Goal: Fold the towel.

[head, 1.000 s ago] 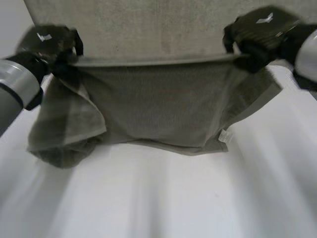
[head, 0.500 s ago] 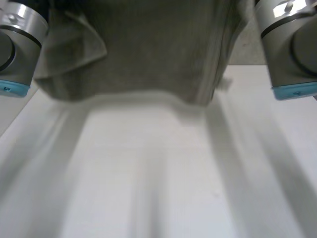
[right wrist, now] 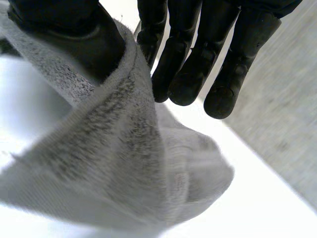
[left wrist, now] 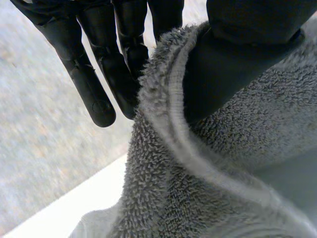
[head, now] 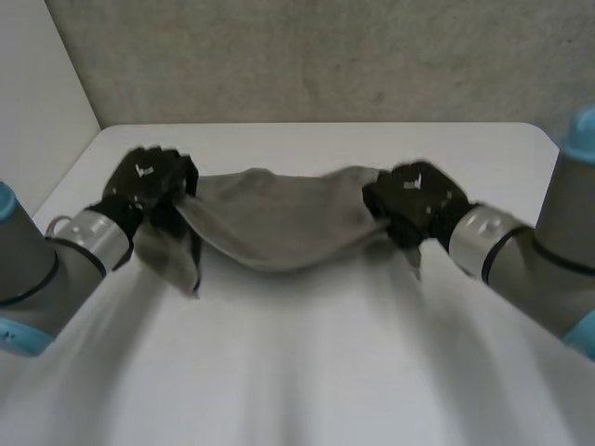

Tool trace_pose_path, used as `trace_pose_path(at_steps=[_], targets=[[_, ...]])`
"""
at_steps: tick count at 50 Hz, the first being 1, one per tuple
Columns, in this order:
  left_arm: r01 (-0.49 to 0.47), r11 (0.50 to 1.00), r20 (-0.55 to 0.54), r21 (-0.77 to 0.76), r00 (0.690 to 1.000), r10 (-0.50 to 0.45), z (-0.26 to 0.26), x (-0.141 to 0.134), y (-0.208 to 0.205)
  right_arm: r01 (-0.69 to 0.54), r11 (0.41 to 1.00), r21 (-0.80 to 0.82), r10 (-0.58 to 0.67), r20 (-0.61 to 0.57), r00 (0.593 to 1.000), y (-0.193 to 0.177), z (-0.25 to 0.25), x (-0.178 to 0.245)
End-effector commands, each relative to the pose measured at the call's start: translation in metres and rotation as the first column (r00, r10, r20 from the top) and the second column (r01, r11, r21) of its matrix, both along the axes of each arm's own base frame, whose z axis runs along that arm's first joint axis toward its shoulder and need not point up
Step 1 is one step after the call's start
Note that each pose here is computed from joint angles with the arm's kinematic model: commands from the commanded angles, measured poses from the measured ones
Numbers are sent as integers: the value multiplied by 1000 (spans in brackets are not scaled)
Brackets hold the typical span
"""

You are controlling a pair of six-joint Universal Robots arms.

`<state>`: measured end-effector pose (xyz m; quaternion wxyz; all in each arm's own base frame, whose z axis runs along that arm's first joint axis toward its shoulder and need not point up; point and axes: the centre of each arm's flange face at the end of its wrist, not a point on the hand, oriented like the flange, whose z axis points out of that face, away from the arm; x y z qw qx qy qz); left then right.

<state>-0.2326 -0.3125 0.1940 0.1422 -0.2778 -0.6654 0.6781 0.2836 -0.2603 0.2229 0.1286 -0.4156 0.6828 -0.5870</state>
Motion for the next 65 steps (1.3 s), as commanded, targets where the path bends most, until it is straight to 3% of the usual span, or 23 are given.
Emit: trace_pose_path(at_steps=[1, 7, 16, 21, 27, 31, 50, 65], targets=[[6, 999, 186, 34, 982, -12, -28, 3, 12, 48, 996, 80, -44, -58, 997, 6, -27, -22], [27, 999, 295, 31, 955, -35, -39, 2, 17, 72, 991, 115, -66, -56, 996, 10, -35, -37], [35, 999, 298, 24, 954, -41, -41, -4, 20, 147, 983, 107, -143, -37, 989, 4, -47, -61], [0, 1000, 306, -4, 952, 1, -41, -8, 21, 207, 973, 99, -205, -31, 978, -7, -47, -78], [-137, 990, 329, -29, 934, 138, -52, 0, 12, 241, 964, 110, -241, -11, 970, -13, -47, -86], [-177, 984, 339, -27, 924, 175, -57, 4, 13, 248, 961, 119, -250, 7, 968, -13, -46, -87], [-169, 983, 375, 66, 917, 133, -53, 5, 55, 252, 964, 82, -254, 20, 967, -13, -45, -88], [-228, 960, 310, 161, 935, 171, -67, 8, 44, 254, 964, 83, -256, 21, 966, -13, -47, -88]])
